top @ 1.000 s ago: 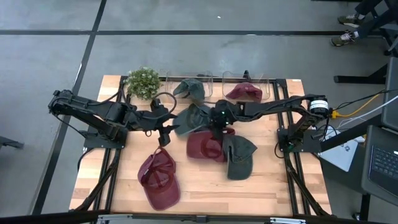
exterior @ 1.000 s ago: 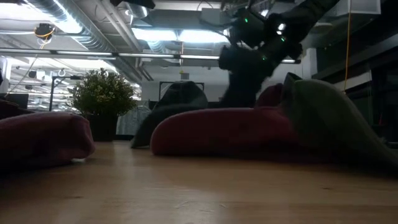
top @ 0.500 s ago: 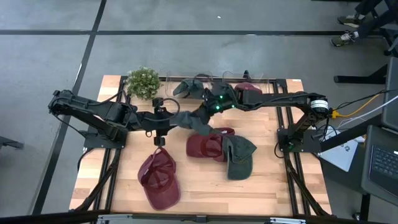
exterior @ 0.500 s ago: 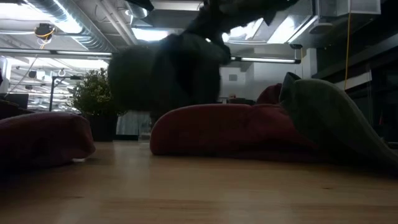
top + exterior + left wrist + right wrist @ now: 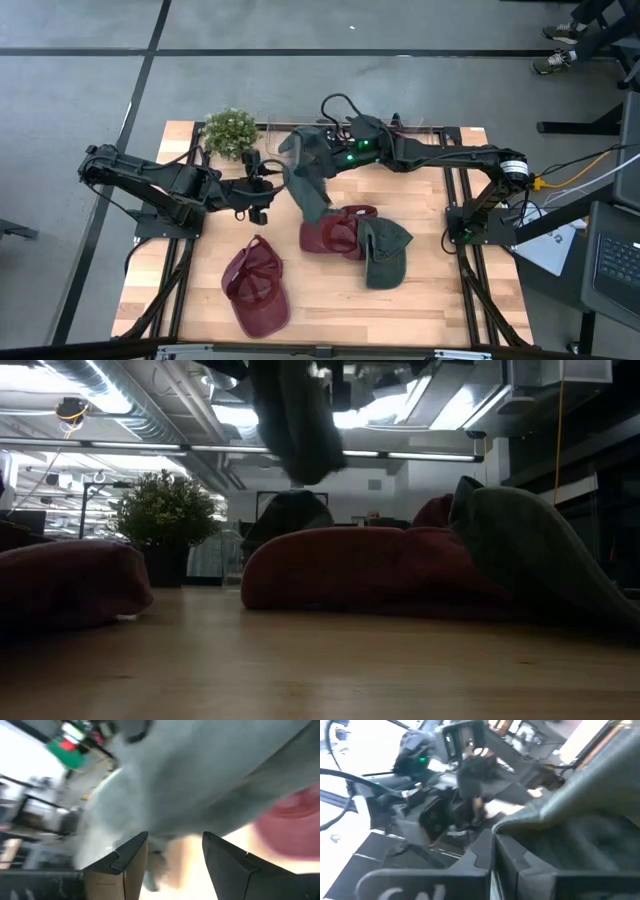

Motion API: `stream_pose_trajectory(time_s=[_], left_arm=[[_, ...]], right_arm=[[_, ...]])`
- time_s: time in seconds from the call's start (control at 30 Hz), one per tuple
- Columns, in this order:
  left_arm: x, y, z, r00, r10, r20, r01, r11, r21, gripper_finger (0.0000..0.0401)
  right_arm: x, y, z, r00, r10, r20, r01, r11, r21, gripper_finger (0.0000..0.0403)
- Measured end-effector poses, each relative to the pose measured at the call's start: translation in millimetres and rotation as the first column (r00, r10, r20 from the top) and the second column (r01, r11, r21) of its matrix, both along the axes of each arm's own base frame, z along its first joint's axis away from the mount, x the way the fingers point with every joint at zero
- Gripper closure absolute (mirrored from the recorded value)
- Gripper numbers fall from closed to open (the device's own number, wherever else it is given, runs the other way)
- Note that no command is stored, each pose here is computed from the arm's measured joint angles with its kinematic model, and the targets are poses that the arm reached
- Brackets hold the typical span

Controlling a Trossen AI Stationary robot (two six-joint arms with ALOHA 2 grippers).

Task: Pick & Place hat
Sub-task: Put the top gray cap on the gray cap into the left transparent bin

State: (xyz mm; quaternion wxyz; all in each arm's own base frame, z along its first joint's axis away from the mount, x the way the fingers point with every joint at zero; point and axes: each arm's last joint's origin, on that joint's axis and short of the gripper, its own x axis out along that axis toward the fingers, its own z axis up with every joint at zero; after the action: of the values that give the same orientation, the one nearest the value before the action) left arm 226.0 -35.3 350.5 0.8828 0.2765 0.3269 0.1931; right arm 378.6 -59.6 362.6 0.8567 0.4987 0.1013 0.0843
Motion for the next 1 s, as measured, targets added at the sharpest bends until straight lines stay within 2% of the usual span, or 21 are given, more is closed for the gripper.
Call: stream_pose_trajectory(time_s=[0.13, 0.23, 0.37, 0.47, 0.63, 0.73, 0.87, 1.0], left_arm=[[4, 1, 8, 0.998, 0.034, 0.053, -0.040, 0.993, 0.111, 0.0217], [9, -1, 15, 0.996, -0.029, 0.086, 0.016, 0.989, 0.144, 0.0217], [13, -4, 19, 0.981, -0.166, 0.098, 0.153, 0.980, 0.130, 0.0217], [13, -5, 19, 0.972, -0.215, 0.098, 0.204, 0.973, 0.108, 0.0217], [14, -3, 20, 0.975, -0.202, 0.092, 0.188, 0.972, 0.141, 0.0217], [16, 3, 22, 0.977, -0.157, 0.141, 0.142, 0.983, 0.113, 0.0219], [18, 9, 25, 0.974, -0.131, 0.185, 0.115, 0.989, 0.092, 0.0244], [18, 12, 25, 0.973, -0.130, 0.189, 0.115, 0.990, 0.084, 0.0297]], right_arm=[[0, 0, 1, 1.000, 0.012, 0.003, -0.012, 1.000, 0.025, 0.0389], [0, 0, 1, 1.000, 0.012, 0.010, -0.013, 1.000, 0.017, 0.0389], [0, -1, 6, 0.998, 0.020, 0.058, -0.020, 1.000, 0.005, 0.0389], [-1, -3, 6, 0.996, 0.056, 0.063, -0.057, 0.998, 0.006, 0.0389], [-1, -3, 8, 0.996, 0.054, 0.077, -0.054, 0.999, 0.002, 0.0389], [-1, -4, 9, 0.995, 0.046, 0.090, -0.046, 0.999, -0.001, 0.0389], [-1, -4, 12, 0.992, 0.047, 0.120, -0.047, 0.999, -0.006, 0.0389], [-1, -5, 12, 0.991, 0.069, 0.115, -0.069, 0.998, -0.001, 0.0389]])
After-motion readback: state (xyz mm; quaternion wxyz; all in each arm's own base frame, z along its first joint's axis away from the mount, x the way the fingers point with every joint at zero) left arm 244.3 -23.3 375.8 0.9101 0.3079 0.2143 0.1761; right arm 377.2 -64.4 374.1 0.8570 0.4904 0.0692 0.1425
